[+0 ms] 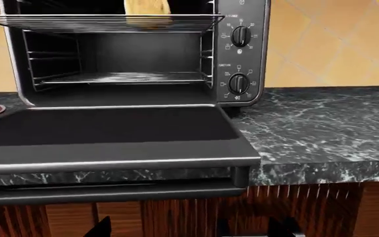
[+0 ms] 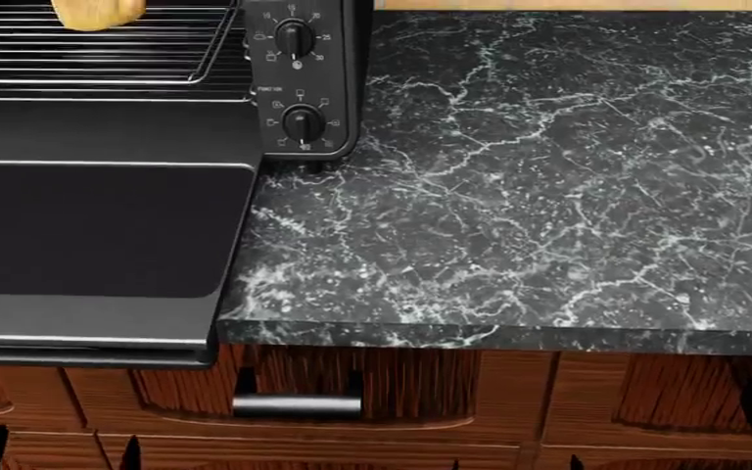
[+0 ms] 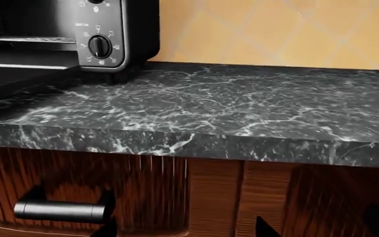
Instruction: Pick the bread from the top rack and place it on the plate on the counter.
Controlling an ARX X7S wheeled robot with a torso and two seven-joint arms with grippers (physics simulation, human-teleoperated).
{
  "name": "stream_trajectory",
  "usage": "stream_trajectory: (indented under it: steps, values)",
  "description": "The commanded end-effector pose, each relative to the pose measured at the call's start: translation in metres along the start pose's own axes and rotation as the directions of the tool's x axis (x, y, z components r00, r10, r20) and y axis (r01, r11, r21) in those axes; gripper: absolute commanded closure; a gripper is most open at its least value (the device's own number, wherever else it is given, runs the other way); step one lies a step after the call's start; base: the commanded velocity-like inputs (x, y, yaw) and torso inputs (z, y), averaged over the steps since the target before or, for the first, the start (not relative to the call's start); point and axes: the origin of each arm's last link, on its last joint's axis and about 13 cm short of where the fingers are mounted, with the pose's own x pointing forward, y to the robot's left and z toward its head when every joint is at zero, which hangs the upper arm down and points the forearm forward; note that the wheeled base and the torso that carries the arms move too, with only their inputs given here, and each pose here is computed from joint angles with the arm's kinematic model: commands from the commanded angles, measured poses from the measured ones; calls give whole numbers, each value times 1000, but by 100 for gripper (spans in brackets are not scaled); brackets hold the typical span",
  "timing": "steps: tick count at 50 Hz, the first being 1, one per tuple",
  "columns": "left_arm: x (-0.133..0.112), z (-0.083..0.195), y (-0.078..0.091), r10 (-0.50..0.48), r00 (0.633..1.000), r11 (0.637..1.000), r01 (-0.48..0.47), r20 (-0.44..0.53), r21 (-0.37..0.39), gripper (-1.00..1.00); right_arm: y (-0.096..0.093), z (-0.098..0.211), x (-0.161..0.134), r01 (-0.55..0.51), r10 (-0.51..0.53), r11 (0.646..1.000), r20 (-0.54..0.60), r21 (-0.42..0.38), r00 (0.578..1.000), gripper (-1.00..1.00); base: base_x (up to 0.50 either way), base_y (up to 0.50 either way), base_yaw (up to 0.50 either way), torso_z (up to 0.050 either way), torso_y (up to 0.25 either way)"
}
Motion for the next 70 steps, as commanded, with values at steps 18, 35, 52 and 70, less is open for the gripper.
stream_trajectory:
  steps: [18,35,52,70]
  values:
    - [-22,106,23,-42,997,990,33,59,135,-100,-36,91,-27,-14,18,963,14,-269,1000,-100,0,0,0,50,3]
    - [-13,156,31,-44,994,971,20,96,239,-100,-53,150,-26,44,-18,919,70,-392,997,-100,0,0,0,50,3]
    - [-20,219,34,-48,978,953,-15,201,304,-100,-63,226,-30,93,-4,896,202,-433,979,-100,0,0,0,50,3]
    - [-23,239,34,-46,971,945,-35,236,325,-100,-54,261,-33,102,17,897,264,-431,964,-100,0,359,0,50,3]
